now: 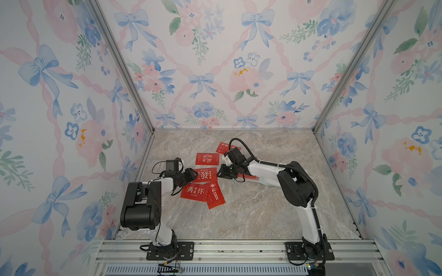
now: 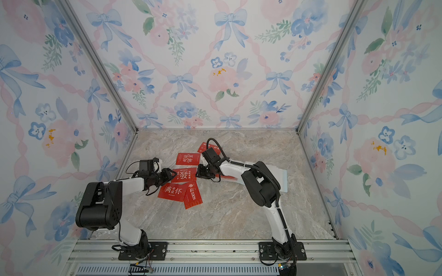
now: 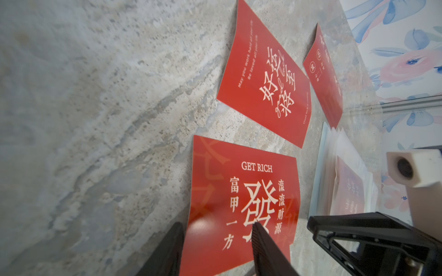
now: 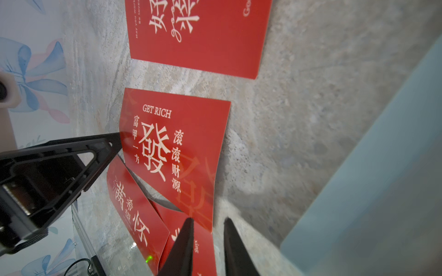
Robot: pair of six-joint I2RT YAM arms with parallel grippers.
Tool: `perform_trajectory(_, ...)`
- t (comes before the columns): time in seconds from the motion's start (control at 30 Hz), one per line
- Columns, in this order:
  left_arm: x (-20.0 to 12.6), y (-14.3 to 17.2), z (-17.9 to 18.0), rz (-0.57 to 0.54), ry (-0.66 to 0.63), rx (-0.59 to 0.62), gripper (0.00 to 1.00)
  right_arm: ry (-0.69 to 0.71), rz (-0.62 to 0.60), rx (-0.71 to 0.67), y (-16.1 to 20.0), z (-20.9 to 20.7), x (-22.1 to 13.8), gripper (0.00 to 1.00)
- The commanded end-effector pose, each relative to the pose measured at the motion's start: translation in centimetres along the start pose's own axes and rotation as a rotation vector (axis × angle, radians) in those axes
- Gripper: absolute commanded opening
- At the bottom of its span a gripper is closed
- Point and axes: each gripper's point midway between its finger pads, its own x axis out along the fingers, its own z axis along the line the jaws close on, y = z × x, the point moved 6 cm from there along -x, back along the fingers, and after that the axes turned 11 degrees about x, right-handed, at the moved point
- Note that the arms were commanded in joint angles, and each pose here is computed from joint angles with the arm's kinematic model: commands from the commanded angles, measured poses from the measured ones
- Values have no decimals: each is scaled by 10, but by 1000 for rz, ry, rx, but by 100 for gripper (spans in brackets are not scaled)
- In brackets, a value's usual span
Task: Place the photos into the photo albums
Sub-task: Pick up the photo at the center of the board.
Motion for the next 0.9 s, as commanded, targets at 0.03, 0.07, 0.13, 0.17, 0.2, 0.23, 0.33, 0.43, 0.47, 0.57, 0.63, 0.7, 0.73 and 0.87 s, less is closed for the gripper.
perform_trajectory(0.03, -1, 13, 5, 37, -6, -6, 50, -15, 11, 20, -1, -1, 13, 24)
perform_trajectory(0.07, -1, 13, 5, 37, -8, -6, 50, -22, 15, 24, -1, 0, 15, 24)
perform_trajectory(0.13, 0, 13, 4, 44, 2, -9, 50, -36, 21, 30, -1, 2, 17, 24)
perform_trajectory(0.17, 0, 14, 3, 46, 8, -10, 50, -46, 20, 32, -2, 3, 18, 24)
perform_trajectory(0.2, -1, 13, 3, 43, 6, -9, 50, -56, 20, 36, -2, 5, 19, 24)
perform_trajectory(0.23, -1, 14, 4, 41, 0, -7, 50, -69, 21, 40, -3, 6, 20, 24)
perform_trajectory(0.33, 0, 13, 6, 38, -16, -12, 50, -112, 23, 55, -4, 12, 20, 24)
perform_trajectory(0.43, 1, 14, 2, 46, -1, -7, 50, -160, 14, 74, -8, 19, 19, 24)
perform_trajectory(0.47, 1, 14, 2, 47, -3, -6, 50, -176, 11, 81, -10, 20, 19, 24)
perform_trajectory(0.57, 2, 15, 0, 50, 1, -5, 49, -217, 10, 103, -12, 24, 19, 24)
perform_trajectory(0.63, 2, 16, -1, 53, 8, -4, 49, -247, 6, 114, -12, 27, 19, 23)
perform_trajectory(0.7, -1, 16, -1, 42, -7, -9, 49, -263, 8, 116, -12, 31, 19, 22)
perform_trajectory(0.73, -1, 16, -1, 37, -15, -7, 49, -271, 15, 117, -13, 33, 19, 22)
perform_trajectory(0.87, -2, 17, -6, 41, 6, -3, 49, -320, 19, 124, -13, 43, 12, 22)
